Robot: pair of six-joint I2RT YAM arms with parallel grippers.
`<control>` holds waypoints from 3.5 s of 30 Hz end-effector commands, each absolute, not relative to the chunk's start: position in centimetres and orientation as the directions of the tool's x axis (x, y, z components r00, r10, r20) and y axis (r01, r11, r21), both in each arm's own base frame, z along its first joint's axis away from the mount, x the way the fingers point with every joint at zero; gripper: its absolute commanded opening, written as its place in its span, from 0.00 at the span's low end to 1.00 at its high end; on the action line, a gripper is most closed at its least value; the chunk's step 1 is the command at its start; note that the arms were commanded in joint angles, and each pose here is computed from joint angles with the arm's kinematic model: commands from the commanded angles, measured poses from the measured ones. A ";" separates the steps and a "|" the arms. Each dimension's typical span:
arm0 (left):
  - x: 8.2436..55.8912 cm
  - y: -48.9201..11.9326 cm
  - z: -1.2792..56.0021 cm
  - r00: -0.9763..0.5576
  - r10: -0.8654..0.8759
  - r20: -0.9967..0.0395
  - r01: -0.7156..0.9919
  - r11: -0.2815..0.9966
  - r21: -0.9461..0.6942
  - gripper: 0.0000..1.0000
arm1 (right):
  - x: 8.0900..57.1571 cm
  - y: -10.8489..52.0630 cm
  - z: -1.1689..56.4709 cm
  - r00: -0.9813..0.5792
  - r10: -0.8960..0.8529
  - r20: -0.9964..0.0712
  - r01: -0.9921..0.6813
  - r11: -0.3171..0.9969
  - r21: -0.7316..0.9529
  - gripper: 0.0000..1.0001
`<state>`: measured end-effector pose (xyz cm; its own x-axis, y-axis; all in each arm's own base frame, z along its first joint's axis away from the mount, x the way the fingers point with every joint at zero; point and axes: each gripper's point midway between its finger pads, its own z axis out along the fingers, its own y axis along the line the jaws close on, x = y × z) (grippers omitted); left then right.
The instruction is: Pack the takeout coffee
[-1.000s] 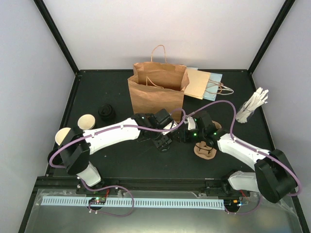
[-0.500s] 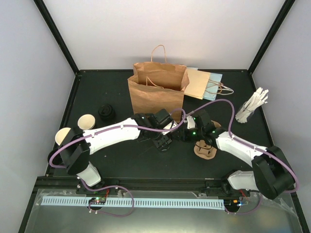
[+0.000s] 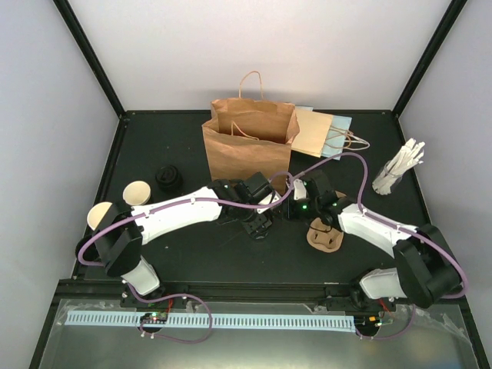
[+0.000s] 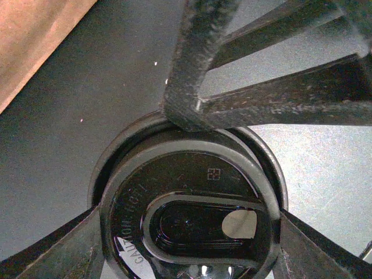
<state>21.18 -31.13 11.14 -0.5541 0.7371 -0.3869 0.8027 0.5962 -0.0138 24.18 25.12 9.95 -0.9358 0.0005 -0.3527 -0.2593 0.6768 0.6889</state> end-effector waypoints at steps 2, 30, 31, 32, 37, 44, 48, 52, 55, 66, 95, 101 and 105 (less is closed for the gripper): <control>18.3 -30.1 7.2 -0.570 0.788 -0.232 0.819 0.568 -0.083 0.65 | 25.1 25.6 9.9 -0.928 -0.015 -0.373 -0.285 0.673 0.682 0.44; 16.9 -30.1 5.7 -0.594 0.791 -0.149 0.804 0.575 -0.153 0.63 | 16.8 21.4 -1.8 -0.997 -0.076 0.011 -0.052 0.784 0.619 0.44; 16.8 -30.1 5.5 -0.595 0.790 -0.145 0.803 0.576 -0.155 0.63 | 16.6 21.3 -2.0 -0.997 -0.073 0.013 -0.050 0.785 0.618 0.44; 16.8 -30.1 5.4 -0.597 0.790 -0.140 0.801 0.578 -0.157 0.62 | 16.4 21.2 -2.2 -0.997 -0.070 0.017 -0.045 0.786 0.616 0.43; 17.1 -29.7 5.0 -0.612 0.781 -0.120 0.790 0.599 -0.132 0.62 | 15.9 21.3 -2.5 -0.998 -0.056 0.018 -0.031 0.765 0.644 0.42; 17.8 -29.2 5.5 -0.626 0.769 -0.131 0.780 0.620 -0.083 0.62 | 17.8 22.8 1.8 -0.992 -0.025 -0.122 -0.107 0.677 0.728 0.45; 17.8 -29.1 5.5 -0.629 0.766 -0.130 0.777 0.625 -0.079 0.62 | 19.5 22.8 5.6 -0.972 -0.022 -0.236 -0.185 0.690 0.699 0.46; 17.8 -29.1 5.7 -0.632 0.762 -0.139 0.775 0.627 -0.081 0.61 | 19.9 22.1 8.1 -0.954 -0.030 -0.299 -0.229 0.717 0.659 0.48; 18.0 -29.3 6.1 -0.631 0.761 -0.154 0.775 0.626 -0.083 0.61 | 19.7 22.0 8.8 -0.951 -0.036 -0.306 -0.240 0.711 0.661 0.48; 18.0 -29.5 6.1 -0.627 0.764 -0.156 0.778 0.625 -0.067 0.61 | 18.2 23.1 10.6 -0.951 -0.031 -0.308 -0.263 0.604 0.752 0.48; 18.2 -29.6 6.6 -0.618 0.769 -0.164 0.784 0.619 -0.048 0.60 | 19.6 23.0 8.1 -0.968 0.032 -0.247 -0.167 0.653 0.738 0.46; 18.2 -29.7 6.4 -0.617 0.770 -0.160 0.784 0.619 -0.046 0.60 | 18.4 21.7 4.6 -0.984 0.043 -0.172 -0.091 0.711 0.697 0.45; 18.2 -29.5 6.2 -0.615 0.774 -0.149 0.786 0.618 -0.033 0.60 | 16.8 20.5 2.1 -0.992 0.076 -0.099 -0.012 0.734 0.679 0.43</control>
